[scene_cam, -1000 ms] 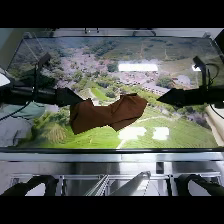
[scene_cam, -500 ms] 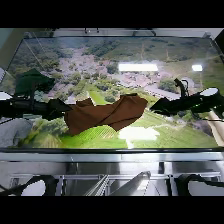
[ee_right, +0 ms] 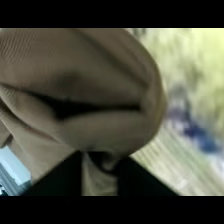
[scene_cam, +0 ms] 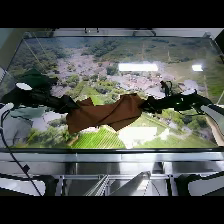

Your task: Fold the shirts.

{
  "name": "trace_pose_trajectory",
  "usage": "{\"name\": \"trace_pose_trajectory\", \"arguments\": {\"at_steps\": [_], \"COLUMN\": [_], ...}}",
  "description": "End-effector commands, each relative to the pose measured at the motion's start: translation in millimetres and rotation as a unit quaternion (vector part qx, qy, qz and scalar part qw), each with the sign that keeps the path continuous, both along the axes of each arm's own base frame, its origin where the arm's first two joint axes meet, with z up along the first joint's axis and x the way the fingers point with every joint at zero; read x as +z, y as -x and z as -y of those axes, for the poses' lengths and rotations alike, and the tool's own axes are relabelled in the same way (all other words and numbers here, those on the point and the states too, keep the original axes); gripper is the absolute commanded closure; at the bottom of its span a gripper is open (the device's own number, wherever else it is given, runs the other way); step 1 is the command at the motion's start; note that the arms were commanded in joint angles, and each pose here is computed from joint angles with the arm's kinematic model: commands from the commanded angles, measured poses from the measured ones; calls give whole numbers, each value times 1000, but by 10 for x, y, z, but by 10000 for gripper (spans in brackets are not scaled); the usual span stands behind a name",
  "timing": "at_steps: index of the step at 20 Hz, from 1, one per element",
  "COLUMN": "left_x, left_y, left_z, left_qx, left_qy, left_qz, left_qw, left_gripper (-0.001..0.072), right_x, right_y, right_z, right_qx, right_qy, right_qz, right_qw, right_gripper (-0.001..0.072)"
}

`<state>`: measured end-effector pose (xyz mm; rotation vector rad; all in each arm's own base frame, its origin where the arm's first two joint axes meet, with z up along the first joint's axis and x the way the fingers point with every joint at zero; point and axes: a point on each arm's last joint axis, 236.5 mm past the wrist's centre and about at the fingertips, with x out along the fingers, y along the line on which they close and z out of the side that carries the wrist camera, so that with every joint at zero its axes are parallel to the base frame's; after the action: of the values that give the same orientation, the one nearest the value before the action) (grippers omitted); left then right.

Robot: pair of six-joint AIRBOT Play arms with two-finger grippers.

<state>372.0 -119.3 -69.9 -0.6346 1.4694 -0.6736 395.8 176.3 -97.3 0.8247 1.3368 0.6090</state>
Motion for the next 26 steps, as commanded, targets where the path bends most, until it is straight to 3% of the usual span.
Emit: {"name": "trace_pose_trajectory", "arguments": {"at_steps": [1,8,11,15,18,23,25,26], "left_x": [-91,648,823,1620,2728,4072,4163,4087], "left_y": [-47,-252,-172,-232,-102,502,675,708], "left_z": [153,-127,-188,-85,33,157,177,184], "left_qx": [-24,10,20,19,-9,4,5,6], "left_qy": [4,-19,-23,-3,5,-12,-18,-16], "left_qz": [-5,109,127,222,342,467,477,467], "left_qw": [1000,994,991,975,940,884,879,884], "left_gripper": [693,694,690,689,688,685,679,679], "right_x": [138,1363,1499,1946,3014,4762,4894,4799], "right_y": [-165,-496,-403,-257,-94,654,759,734], "right_z": [-208,447,557,541,560,555,677,747], "right_qx": [-2,-49,-43,-27,-19,-20,-42,-52], "right_qy": [-40,-42,-19,-39,-49,54,121,139], "right_qz": [28,168,176,211,340,565,582,562], "right_qw": [999,984,983,976,939,823,803,814], "right_gripper": [691,692,692,692,692,691,691,691]}}
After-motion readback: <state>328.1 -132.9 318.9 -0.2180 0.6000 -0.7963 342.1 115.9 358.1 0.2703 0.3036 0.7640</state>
